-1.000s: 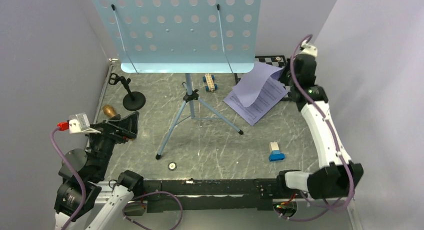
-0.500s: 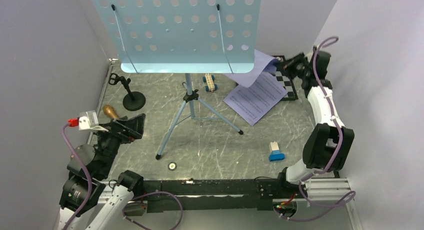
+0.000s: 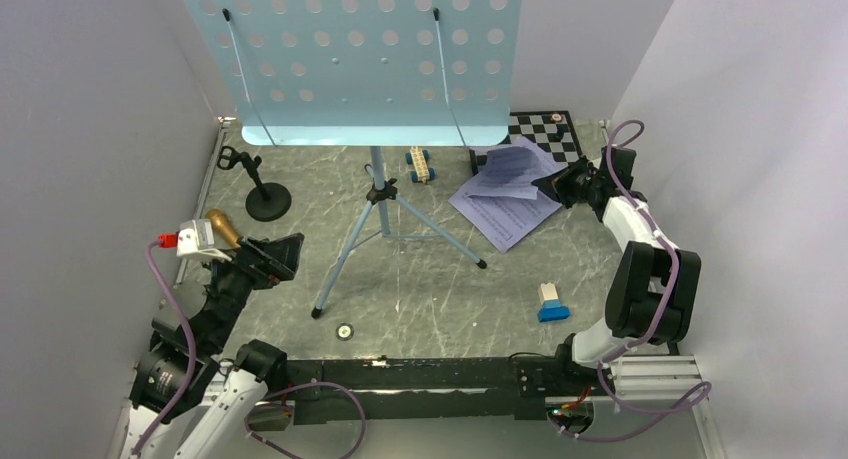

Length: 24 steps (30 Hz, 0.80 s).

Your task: Pack up the instrument practice props

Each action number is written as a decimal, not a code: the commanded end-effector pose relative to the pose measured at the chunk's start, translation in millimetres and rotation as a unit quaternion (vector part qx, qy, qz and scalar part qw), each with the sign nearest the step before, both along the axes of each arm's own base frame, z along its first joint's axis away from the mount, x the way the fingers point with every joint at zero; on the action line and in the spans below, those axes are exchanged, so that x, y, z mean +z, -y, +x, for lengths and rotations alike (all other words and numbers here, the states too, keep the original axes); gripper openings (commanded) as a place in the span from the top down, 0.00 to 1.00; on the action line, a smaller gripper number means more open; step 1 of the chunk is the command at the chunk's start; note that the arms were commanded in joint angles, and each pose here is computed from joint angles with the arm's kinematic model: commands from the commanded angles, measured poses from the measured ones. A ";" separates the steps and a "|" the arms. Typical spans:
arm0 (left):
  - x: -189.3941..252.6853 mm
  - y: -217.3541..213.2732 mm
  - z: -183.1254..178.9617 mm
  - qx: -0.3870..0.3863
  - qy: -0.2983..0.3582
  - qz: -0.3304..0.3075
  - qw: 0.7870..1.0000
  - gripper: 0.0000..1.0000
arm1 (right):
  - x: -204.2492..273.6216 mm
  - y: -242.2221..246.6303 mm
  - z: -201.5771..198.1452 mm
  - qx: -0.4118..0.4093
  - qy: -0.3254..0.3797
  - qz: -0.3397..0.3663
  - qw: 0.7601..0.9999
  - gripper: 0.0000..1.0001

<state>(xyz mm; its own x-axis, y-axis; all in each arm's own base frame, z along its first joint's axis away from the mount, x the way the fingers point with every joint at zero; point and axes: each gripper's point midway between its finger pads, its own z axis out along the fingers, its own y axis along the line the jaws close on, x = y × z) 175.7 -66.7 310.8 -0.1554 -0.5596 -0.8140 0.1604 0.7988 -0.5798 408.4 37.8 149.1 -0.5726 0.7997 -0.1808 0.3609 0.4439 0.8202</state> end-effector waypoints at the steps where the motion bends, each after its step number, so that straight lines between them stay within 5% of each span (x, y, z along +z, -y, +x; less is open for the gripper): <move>1: 2.0 5.5 -1.6 -0.014 0.003 -0.013 1.000 0.06 | 5.3 -0.3 2.1 0.014 0.027 -0.015 0.999 1.00; 13: -10.2 7.7 -2.6 -0.020 -0.009 -0.012 1.000 0.06 | 16.8 -14.4 -11.3 0.042 0.054 -0.014 0.998 1.00; 24: -24.1 5.6 -7.1 -0.018 -0.022 -0.013 1.000 0.05 | -41.1 -0.1 -25.3 0.021 -0.017 -0.058 0.998 0.96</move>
<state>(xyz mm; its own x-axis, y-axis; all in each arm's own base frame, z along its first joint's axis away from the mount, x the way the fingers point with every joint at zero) 173.1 -72.6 288.7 -0.2076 -0.5628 -0.8001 0.1583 0.7878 -0.5952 378.9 48.6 115.9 -0.6245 0.7550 -0.1999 0.3565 0.5033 0.7871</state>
